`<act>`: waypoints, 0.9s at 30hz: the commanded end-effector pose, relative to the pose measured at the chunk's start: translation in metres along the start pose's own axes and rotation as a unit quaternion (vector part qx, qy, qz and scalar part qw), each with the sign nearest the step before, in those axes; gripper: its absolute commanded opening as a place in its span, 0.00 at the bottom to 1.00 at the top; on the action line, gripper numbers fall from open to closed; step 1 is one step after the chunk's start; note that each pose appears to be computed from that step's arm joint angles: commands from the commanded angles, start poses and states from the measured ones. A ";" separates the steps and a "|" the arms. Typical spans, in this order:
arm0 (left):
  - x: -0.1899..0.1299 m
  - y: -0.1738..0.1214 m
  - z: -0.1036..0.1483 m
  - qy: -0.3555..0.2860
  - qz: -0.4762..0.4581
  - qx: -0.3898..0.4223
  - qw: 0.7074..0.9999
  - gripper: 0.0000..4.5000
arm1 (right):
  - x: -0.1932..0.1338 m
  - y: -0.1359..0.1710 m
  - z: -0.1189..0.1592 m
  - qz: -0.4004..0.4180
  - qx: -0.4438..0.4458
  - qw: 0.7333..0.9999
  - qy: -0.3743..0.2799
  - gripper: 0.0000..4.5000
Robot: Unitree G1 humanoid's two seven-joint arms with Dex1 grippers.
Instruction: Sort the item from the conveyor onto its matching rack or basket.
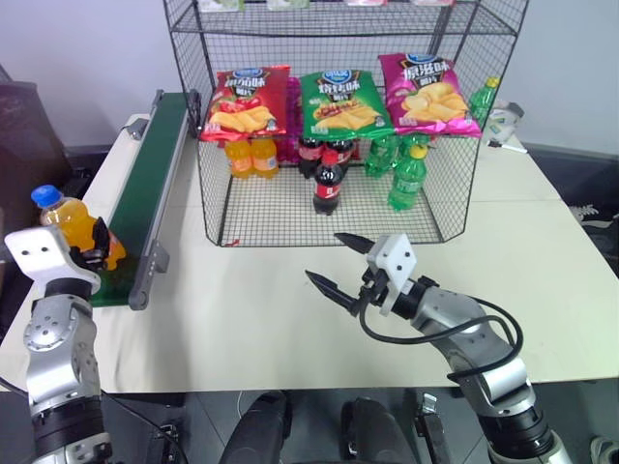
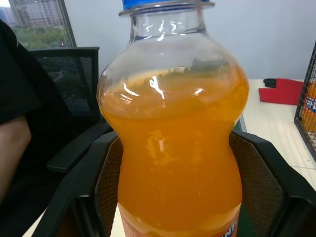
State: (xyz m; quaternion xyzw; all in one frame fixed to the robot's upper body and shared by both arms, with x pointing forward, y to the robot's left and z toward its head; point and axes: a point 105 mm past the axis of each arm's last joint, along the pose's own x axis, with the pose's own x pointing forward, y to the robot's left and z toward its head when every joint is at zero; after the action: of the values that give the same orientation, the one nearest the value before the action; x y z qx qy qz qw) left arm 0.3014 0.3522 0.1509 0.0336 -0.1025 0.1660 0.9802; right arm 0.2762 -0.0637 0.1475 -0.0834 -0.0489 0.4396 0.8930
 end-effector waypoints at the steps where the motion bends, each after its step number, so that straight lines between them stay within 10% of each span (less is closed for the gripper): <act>1: 0.001 -0.007 0.027 -0.048 -0.026 -0.007 0.998 0.61 | 0.000 0.003 0.021 0.006 -0.020 0.999 -0.034 1.00; 15: 0.005 -0.070 0.095 -0.122 -0.193 -0.053 0.972 0.61 | -0.005 -0.001 0.021 0.005 -0.020 0.999 -0.032 1.00; 27: 0.006 -0.171 0.056 -0.043 -0.329 -0.082 0.940 0.61 | -0.014 -0.007 0.020 -0.032 -0.030 0.999 -0.023 1.00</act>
State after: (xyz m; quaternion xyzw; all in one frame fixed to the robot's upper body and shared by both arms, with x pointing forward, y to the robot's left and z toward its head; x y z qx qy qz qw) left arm 0.3502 0.1918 0.1853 -0.0218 -0.1033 -0.1769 0.9785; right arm 0.2741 -0.0740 0.1510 -0.0856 -0.0524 0.4199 0.9020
